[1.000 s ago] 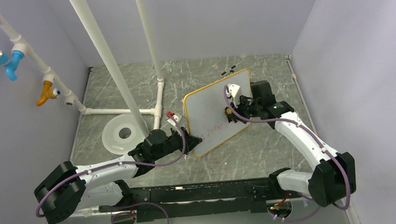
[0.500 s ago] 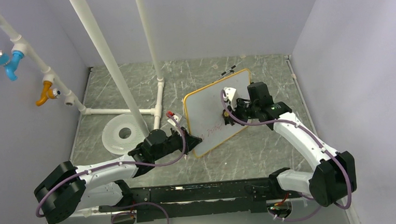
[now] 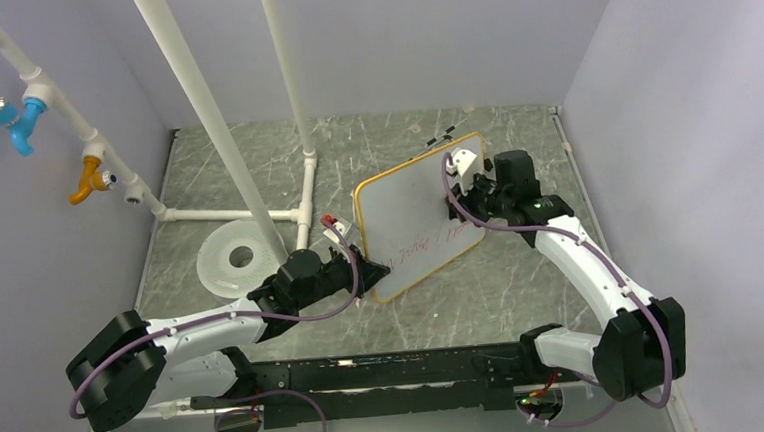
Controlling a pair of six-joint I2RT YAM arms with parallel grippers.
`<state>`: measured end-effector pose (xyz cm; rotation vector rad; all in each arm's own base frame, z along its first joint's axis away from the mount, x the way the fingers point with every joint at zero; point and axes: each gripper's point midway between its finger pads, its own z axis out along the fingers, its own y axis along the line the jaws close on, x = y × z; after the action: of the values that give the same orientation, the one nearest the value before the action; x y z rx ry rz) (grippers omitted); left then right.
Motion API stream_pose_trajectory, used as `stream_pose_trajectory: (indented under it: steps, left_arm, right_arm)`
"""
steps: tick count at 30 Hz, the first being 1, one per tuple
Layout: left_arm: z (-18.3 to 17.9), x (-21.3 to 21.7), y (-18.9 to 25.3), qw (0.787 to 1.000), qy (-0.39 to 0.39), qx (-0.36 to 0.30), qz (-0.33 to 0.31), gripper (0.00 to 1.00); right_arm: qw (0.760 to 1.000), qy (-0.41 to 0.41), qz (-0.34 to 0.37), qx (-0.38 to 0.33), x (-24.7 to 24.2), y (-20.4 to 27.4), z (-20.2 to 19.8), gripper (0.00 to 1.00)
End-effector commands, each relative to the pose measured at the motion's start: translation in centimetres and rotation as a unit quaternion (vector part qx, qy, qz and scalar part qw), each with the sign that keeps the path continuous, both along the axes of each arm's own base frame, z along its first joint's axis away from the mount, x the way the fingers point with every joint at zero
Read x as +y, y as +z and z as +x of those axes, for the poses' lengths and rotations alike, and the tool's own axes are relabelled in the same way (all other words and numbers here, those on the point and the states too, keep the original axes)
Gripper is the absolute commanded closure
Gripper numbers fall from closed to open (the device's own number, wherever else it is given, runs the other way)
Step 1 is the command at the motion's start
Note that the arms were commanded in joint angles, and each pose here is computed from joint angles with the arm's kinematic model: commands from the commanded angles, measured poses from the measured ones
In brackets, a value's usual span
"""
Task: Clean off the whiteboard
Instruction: Erase the whiteboard at the center of the board.
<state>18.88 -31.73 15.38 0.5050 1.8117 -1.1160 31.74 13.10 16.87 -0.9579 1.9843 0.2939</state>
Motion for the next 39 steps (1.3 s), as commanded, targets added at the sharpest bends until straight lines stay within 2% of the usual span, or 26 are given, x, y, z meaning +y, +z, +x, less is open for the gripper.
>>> stream_pose_trajectory:
  steps: [1, 3, 5, 8, 10, 13, 17, 21, 24, 26, 30, 33, 37, 39]
  left_arm:
    - [-1.6, -1.6, 3.9, 0.995, -0.06, -0.055, -0.05, 1.0]
    - [-1.6, -1.5, 3.9, 0.995, -0.06, -0.055, -0.051, 1.0]
    - [-1.6, -1.5, 4.0, 0.995, -0.059, -0.055, -0.05, 1.0]
    - [-1.6, -1.5, 4.0, 0.995, -0.06, -0.055, -0.05, 1.0]
    - [-1.6, -1.5, 4.0, 0.995, -0.059, -0.055, -0.05, 1.0]
    - [-1.6, -1.5, 4.0, 0.995, -0.06, -0.056, -0.049, 1.0]
    - [-1.6, -1.4, 4.1, 0.995, -0.059, -0.059, -0.049, 1.0]
    - [-1.5, -1.3, 4.2, 0.995, -0.057, -0.061, -0.048, 1.0]
    - [-1.5, -1.4, 4.3, 0.995, -0.059, -0.062, -0.05, 1.0]
    - [-1.6, -1.4, 4.3, 0.995, -0.06, -0.061, -0.049, 1.0]
    - [-1.7, -1.4, 4.2, 0.995, -0.062, -0.059, -0.05, 1.0]
    - [-1.7, -1.4, 4.1, 0.995, -0.062, -0.06, -0.051, 1.0]
    - [-1.7, -1.3, 4.3, 0.995, -0.061, -0.063, -0.05, 1.0]
    - [-1.7, -1.3, 4.3, 0.995, -0.061, -0.063, -0.051, 1.0]
  right_arm:
    - [0.986, 0.162, 0.033, 0.019, 4.9, 0.2, -4.3, 1.0]
    - [0.978, 0.2, 0.05, 0.02, 6.2, 0.9, -5.5, 1.0]
    - [0.982, 0.181, 0.059, 0.013, 6.2, 1.8, -4.8, 1.0]
    - [0.996, 0.059, 0.055, -0.025, 3.4, 3.1, -0.7, 1.0]
    - [0.998, -0.02, 0.044, -0.041, 0.8, 3.2, 1.2, 1.0]
    - [0.996, -0.071, 0.017, -0.047, -1.4, 2.4, 2.2, 1.0]
    - [0.999, -0.035, -0.007, -0.02, -1.1, 0.4, 1.5, 1.0]
    - [0.993, 0.109, 0.014, 0.034, 2.8, -0.9, -2.8, 1.0]
    - [0.98, 0.188, 0.047, 0.035, 5.6, 0.3, -5.1, 1.0]
    - [0.981, 0.181, 0.061, 0.029, 5.9, 1.5, -4.5, 1.0]
    - [0.996, 0.064, 0.054, -0.019, 3.4, 3.5, -0.4, 1.0]
    - [0.999, 0.004, 0.029, -0.031, 0.8, 2.9, 1.3, 1.0]
    - [1.0, 0.024, -0.007, -0.01, 0.2, 0.2, 0.2, 1.0]
    - [0.995, 0.098, 0.005, 0.014, 1.9, -0.7, -1.9, 1.0]
